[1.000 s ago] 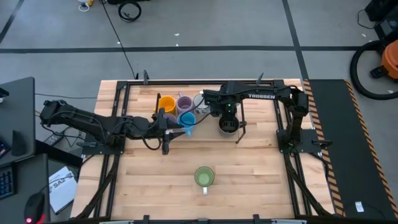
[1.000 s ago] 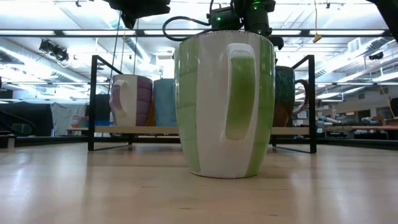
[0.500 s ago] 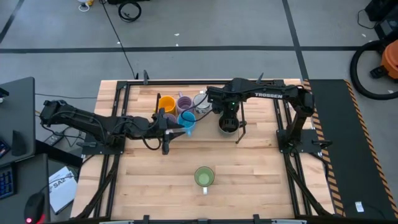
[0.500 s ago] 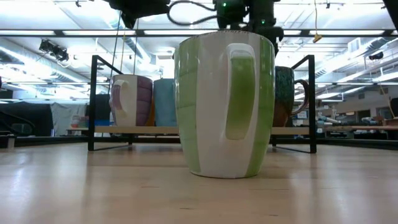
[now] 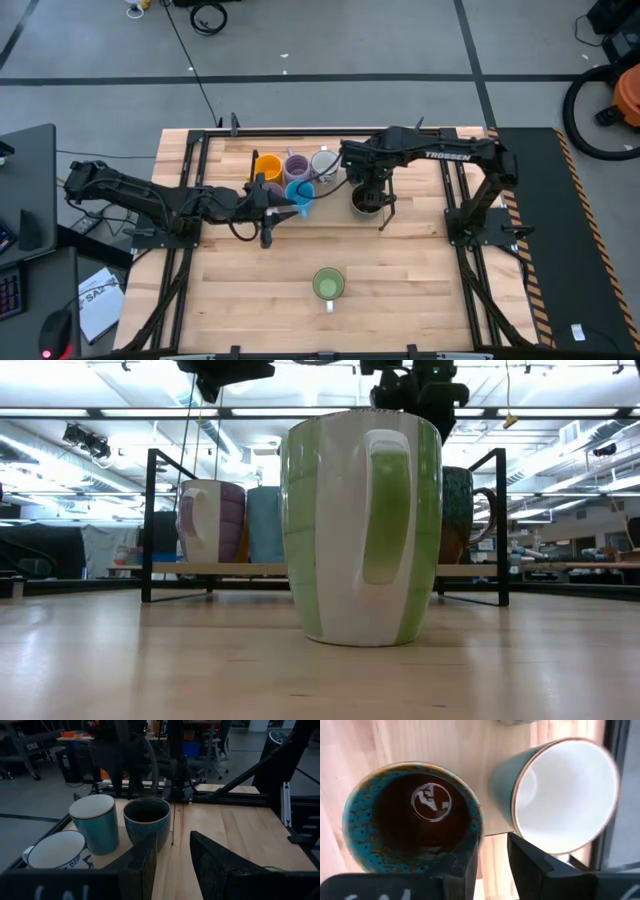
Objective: Place coffee mugs
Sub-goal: Adjust the light blue mug on the shelf
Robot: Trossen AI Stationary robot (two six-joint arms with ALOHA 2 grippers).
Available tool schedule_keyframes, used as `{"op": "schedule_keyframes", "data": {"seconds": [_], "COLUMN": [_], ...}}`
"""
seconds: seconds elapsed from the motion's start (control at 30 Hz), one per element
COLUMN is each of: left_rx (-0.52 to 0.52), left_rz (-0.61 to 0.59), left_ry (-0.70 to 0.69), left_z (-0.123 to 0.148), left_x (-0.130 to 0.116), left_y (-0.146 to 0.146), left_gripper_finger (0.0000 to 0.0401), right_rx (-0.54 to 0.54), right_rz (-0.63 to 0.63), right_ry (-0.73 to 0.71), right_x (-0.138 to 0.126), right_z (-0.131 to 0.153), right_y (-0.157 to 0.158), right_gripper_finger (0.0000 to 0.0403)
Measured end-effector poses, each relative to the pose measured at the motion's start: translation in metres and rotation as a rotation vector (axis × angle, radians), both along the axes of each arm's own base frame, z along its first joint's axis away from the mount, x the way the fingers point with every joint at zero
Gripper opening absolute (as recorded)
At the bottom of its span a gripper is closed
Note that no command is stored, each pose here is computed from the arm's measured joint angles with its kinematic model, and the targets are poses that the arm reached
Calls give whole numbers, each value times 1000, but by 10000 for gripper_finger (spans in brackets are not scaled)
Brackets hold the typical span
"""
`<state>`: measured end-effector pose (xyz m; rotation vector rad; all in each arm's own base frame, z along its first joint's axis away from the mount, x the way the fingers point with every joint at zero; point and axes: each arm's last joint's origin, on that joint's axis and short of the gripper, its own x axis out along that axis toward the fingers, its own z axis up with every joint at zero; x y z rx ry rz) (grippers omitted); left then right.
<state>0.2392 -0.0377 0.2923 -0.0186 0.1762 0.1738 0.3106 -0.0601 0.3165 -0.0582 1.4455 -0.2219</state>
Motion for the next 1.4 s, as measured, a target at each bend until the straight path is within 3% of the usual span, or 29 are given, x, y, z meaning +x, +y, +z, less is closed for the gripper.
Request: {"op": "schedule_keyframes", "data": {"seconds": [0.17, 0.43, 0.53, 0.63, 0.8, 0.93, 1.1, 1.4], "left_rx": [5, 7, 7, 7, 7, 7, 7, 7], "left_rz": [-1, -1, -2, -2, -2, -1, -1, -1], "left_ry": [-3, -2, -2, -1, -1, -1, -1, 0], "left_z": [0, 0, 0, 0, 0, 0, 0, 0], "left_x": [0, 0, 0, 0, 0, 0, 0, 0], "left_y": [0, 0, 0, 0, 0, 0, 0, 0], "left_gripper_finger": [123, 123, 123, 123, 123, 123, 123, 123], "right_rx": [6, -40, -51, -54, 33, -26, -59, -4], "right_rz": [46, 60, 35, 5, -36, -68, -47, -12], "right_ry": [-18, -47, -64, -84, -106, -109, -111, -85], "right_x": [1, 5, 5, 5, 1, 0, -1, -4], "right_z": [2, 3, 3, 3, 3, 4, 1, -21], "right_y": [4, 3, -4, -15, -31, -41, -50, -60], "right_gripper_finger": [123, 207, 220, 219, 212, 206, 204, 203]}}
